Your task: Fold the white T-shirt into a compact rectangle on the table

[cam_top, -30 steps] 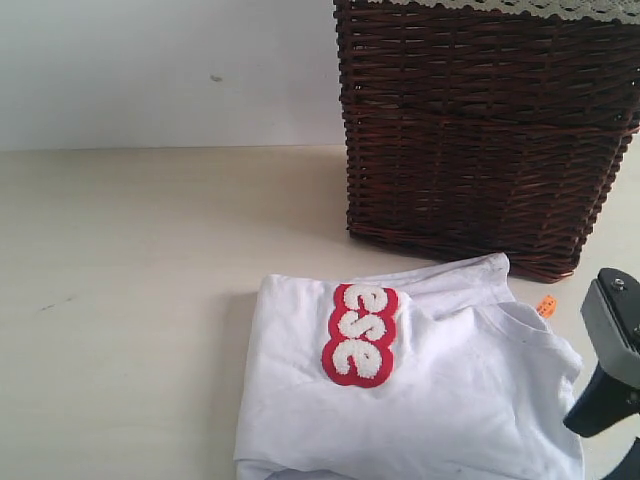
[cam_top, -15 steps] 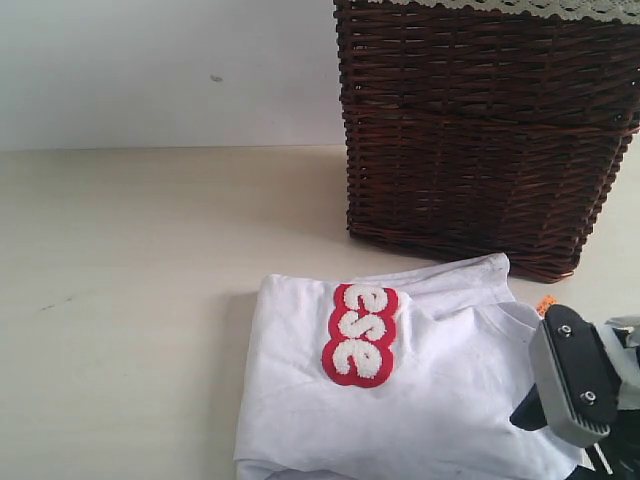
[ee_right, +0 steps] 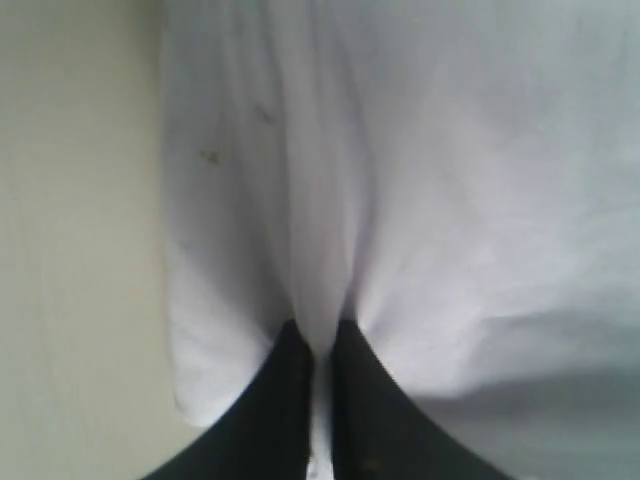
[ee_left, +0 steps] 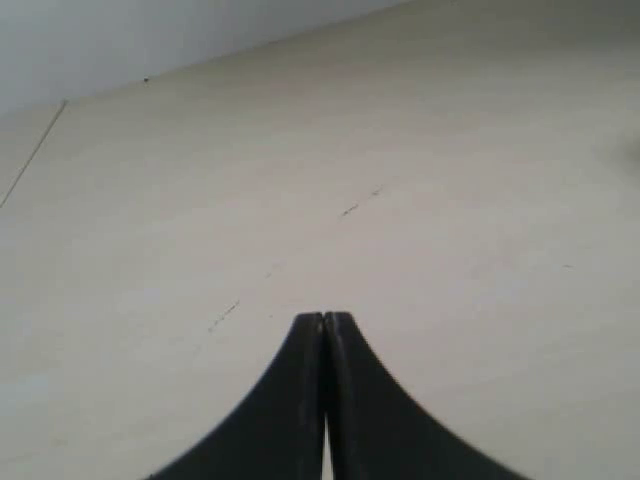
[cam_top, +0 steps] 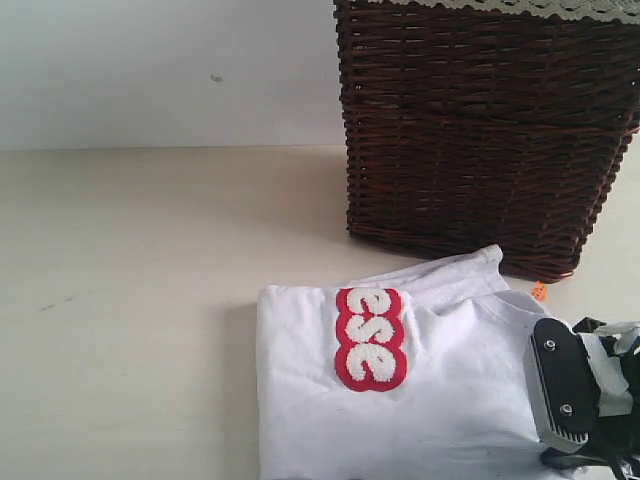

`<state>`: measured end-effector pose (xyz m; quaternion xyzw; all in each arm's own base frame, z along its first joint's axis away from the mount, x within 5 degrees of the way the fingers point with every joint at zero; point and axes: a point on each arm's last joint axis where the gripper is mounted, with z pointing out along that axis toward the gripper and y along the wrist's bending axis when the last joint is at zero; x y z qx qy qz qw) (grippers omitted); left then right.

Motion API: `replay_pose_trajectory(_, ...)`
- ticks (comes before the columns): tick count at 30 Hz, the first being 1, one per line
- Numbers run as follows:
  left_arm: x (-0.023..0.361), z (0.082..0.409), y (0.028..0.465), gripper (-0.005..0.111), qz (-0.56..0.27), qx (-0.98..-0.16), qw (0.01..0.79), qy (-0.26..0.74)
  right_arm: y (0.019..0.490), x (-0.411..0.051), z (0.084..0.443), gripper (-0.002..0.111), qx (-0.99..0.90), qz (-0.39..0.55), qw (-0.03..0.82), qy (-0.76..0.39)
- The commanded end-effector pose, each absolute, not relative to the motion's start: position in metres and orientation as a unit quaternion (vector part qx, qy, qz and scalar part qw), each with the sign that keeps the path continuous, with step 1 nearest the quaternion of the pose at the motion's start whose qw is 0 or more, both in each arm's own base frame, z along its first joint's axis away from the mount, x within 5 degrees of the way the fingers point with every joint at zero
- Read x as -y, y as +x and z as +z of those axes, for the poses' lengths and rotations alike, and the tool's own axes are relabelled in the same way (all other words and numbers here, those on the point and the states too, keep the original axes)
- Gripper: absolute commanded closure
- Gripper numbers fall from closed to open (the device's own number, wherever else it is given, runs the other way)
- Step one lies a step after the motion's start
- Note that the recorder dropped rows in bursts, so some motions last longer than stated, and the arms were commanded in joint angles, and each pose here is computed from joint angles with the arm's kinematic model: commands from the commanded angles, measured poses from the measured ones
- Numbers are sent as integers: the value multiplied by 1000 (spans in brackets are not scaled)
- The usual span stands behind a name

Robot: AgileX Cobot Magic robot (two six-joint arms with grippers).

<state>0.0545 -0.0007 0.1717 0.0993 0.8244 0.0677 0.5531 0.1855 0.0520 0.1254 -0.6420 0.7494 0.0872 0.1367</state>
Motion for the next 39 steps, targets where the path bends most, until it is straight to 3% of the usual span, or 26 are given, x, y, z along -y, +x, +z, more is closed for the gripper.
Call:
replay_pose_trajectory(1,0,173,55,107,69,-824,554,99,184,-52,126,108,-750,83,136,-642)
replay_pose_trajectory(5,0,173,55,107,69,-824,554,99,174,-55,126,104,-740,131,106,-651)
replay_pose_trajectory(12,0,173,55,107,69,-824,554,99,166,-57,144,55,-734,138,128,-653)
replay_pose_trajectory(15,0,173,55,107,69,-824,554,99,164,-56,166,47,-735,100,182,-645)
replay_pose_trajectory(22,0,173,55,107,69,-824,554,99,188,-45,203,47,-755,-68,358,-546)
replay_pose_trajectory(28,0,173,55,107,69,-824,554,99,216,-46,151,52,-835,-15,281,-473)
replay_pose_trajectory(35,0,173,55,107,69,-824,554,99,253,-38,135,82,-876,-66,283,-384)
replay_pose_trajectory(39,0,173,55,107,69,-824,554,99,260,-41,129,92,-879,-52,273,-388)
